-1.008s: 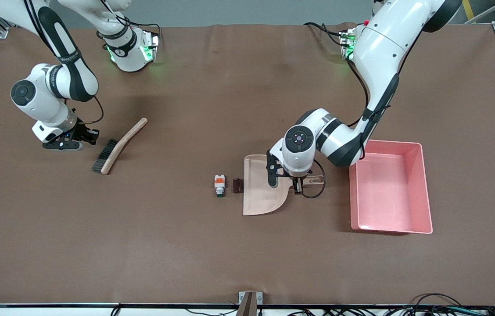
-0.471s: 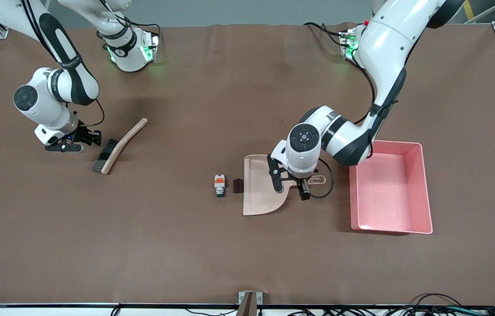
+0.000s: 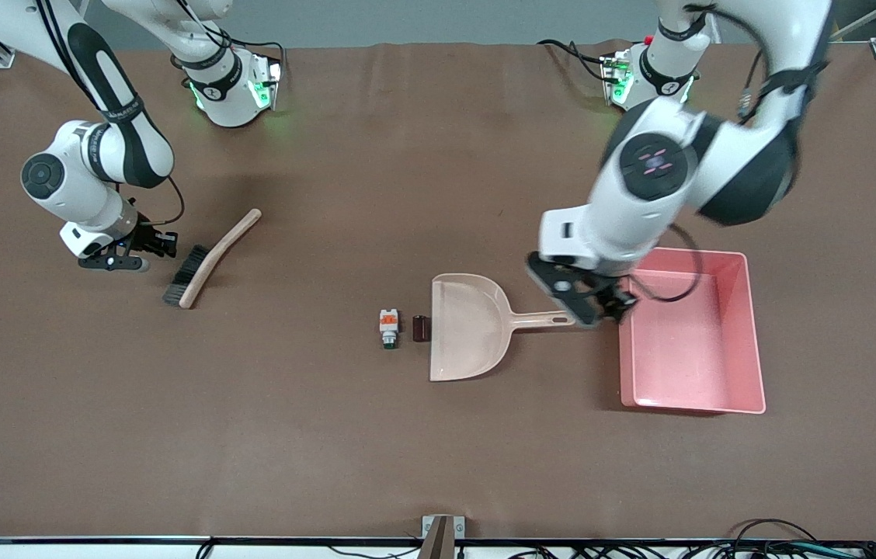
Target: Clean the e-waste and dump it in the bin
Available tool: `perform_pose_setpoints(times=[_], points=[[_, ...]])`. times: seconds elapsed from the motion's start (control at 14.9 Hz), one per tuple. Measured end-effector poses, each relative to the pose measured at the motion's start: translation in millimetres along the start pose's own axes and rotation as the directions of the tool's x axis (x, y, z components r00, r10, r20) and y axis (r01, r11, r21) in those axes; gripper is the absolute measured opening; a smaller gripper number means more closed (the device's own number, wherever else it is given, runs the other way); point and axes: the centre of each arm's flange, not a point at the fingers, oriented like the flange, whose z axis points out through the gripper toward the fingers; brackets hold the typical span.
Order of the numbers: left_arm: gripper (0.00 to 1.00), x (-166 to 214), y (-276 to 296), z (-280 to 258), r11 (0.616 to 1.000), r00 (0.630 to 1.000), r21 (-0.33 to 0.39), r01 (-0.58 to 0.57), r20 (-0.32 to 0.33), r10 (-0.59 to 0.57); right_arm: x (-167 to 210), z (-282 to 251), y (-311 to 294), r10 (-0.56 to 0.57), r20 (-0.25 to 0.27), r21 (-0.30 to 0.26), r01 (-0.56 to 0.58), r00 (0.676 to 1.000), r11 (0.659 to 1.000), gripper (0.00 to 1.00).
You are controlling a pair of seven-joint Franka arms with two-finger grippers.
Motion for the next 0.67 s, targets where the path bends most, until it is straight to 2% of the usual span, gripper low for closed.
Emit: perform_pose_setpoints(times=[0.2,0.34,0.4,0.54,0.67], points=[[1.00,-29,-55,-32,0.968,0.968,0.025,0.249,-0.031,-0.248,3,-3,-4,0.025,0.025,0.008,-0.025,0.999,1.000,0.32],[1.00,-48,-81,-47,0.930,0.931,0.036,0.365,-0.030,-0.364,5,-5,-9,0.059,0.046,0.021,-0.060,0.997,0.998,0.18],[1.00,-56,-92,-55,0.913,0.914,0.042,0.405,-0.035,-0.404,6,-7,-12,0.064,0.047,0.025,-0.066,0.997,0.998,0.17],[1.00,-78,-119,-73,0.883,0.885,0.054,0.466,-0.034,-0.464,8,-10,-17,0.093,0.076,0.037,-0.096,0.993,0.995,0.02],[1.00,-100,-148,-90,0.853,0.855,0.062,0.518,-0.030,-0.517,12,-16,-22,0.095,0.093,0.044,-0.100,0.991,0.994,0.01]])
